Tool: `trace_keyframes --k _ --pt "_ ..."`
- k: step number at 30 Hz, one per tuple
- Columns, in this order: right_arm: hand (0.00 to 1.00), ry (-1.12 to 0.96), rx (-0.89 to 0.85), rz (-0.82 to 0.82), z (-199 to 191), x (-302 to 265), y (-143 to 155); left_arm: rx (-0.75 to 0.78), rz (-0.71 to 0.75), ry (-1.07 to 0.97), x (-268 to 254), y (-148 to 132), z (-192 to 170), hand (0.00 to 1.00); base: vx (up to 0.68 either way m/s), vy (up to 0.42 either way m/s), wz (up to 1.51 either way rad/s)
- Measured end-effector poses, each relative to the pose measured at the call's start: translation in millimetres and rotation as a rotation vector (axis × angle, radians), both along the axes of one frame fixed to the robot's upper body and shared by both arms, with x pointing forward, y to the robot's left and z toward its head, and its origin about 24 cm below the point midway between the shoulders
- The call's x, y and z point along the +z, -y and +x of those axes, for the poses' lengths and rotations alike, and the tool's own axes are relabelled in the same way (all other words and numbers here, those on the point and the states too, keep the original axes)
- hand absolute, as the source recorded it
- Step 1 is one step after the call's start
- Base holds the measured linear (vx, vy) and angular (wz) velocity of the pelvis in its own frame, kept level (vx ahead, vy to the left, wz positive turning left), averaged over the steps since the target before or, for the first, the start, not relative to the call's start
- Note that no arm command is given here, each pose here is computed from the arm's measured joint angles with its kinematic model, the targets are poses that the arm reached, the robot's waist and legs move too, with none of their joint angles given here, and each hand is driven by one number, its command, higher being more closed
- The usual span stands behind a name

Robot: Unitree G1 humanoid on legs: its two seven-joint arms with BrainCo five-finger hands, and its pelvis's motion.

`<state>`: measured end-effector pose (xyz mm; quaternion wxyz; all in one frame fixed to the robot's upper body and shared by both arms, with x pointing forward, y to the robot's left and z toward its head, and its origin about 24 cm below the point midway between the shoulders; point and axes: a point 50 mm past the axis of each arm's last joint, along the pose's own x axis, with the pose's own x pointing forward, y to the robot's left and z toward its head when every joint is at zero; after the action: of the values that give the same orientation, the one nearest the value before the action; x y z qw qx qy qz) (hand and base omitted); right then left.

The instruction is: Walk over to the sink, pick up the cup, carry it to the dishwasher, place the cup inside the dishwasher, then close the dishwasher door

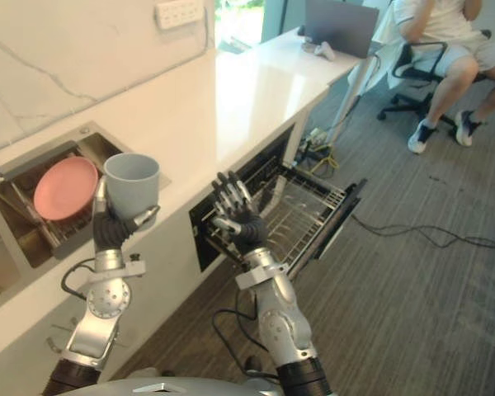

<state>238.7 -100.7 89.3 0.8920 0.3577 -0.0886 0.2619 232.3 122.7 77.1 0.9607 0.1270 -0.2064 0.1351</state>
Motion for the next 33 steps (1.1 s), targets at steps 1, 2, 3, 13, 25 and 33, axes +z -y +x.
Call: trace_keyframes --k 1,2,3,13,25,33 --pt "0.00 -0.020 0.028 -0.023 1.8 0.0 -5.4 0.002 0.032 -0.012 -3.0 3.6 -0.2 1.00 0.00 0.000 0.00" --pt "0.00 -0.028 0.037 -0.029 2.1 -0.3 -7.8 0.003 0.040 -0.016 -4.0 5.1 -0.3 1.00 0.00 0.000 0.00" --pt "0.00 -0.036 0.045 -0.034 2.0 -0.7 -10.9 0.001 0.057 -0.020 -5.5 8.7 -0.1 1.00 0.00 0.000 0.00" --pt "0.00 -0.059 0.042 -0.068 8.7 7.1 -27.3 -0.055 0.125 -0.035 -12.6 27.2 -1.0 1.00 0.00 -0.002 0.01" --pt "0.00 -0.186 0.047 -0.143 14.2 -6.8 -46.2 -0.116 0.142 -0.055 -18.3 40.3 -3.2 1.00 -0.03 -0.003 0.02" --pt "1.00 -0.156 0.039 -0.199 21.4 0.9 -51.9 -0.106 0.150 -0.055 -18.9 37.0 -2.7 1.00 0.00 0.000 0.00"
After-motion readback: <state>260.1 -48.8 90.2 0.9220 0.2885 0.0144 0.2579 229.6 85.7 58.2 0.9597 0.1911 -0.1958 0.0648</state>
